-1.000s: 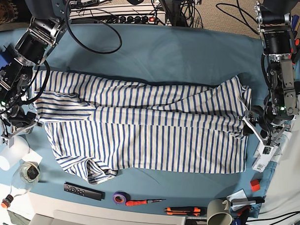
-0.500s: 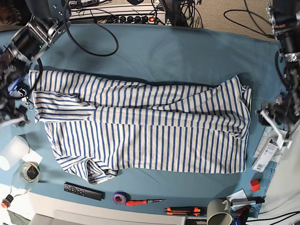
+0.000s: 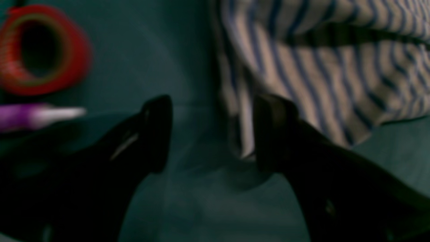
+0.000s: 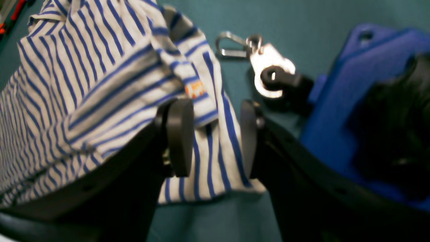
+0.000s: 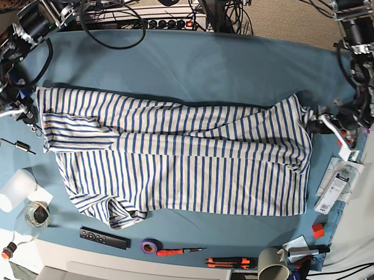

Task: Fold the T-shirt properly
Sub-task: 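Regrasp the folded edge near each gripper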

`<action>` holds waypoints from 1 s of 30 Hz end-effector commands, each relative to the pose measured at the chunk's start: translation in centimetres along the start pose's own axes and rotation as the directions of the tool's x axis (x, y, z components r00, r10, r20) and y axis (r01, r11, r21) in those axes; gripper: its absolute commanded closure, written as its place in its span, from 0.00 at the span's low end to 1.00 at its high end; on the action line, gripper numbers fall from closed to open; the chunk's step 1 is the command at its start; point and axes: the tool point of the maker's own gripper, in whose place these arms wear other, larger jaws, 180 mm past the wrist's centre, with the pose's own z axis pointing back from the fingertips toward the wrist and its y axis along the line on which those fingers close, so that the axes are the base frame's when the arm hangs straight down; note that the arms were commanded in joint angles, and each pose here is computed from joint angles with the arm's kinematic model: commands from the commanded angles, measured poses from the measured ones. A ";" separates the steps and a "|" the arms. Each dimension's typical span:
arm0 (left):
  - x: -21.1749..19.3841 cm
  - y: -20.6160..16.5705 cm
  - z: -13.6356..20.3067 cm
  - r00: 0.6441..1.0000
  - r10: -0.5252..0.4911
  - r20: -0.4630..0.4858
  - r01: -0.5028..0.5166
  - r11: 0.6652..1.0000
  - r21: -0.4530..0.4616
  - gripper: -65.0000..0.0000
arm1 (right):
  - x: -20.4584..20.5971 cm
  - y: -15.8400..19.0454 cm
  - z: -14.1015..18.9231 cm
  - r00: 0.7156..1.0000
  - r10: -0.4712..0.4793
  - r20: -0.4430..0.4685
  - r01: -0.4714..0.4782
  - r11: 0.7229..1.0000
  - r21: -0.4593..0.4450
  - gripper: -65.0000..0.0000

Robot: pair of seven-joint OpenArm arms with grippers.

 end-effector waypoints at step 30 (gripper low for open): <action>-1.0 -1.9 -1.6 0.998 0.057 -0.013 -0.057 0.998 -0.001 0.42 | -0.7 -1.1 -1.2 0.996 -0.042 0.079 0.047 0.998 -0.052 0.64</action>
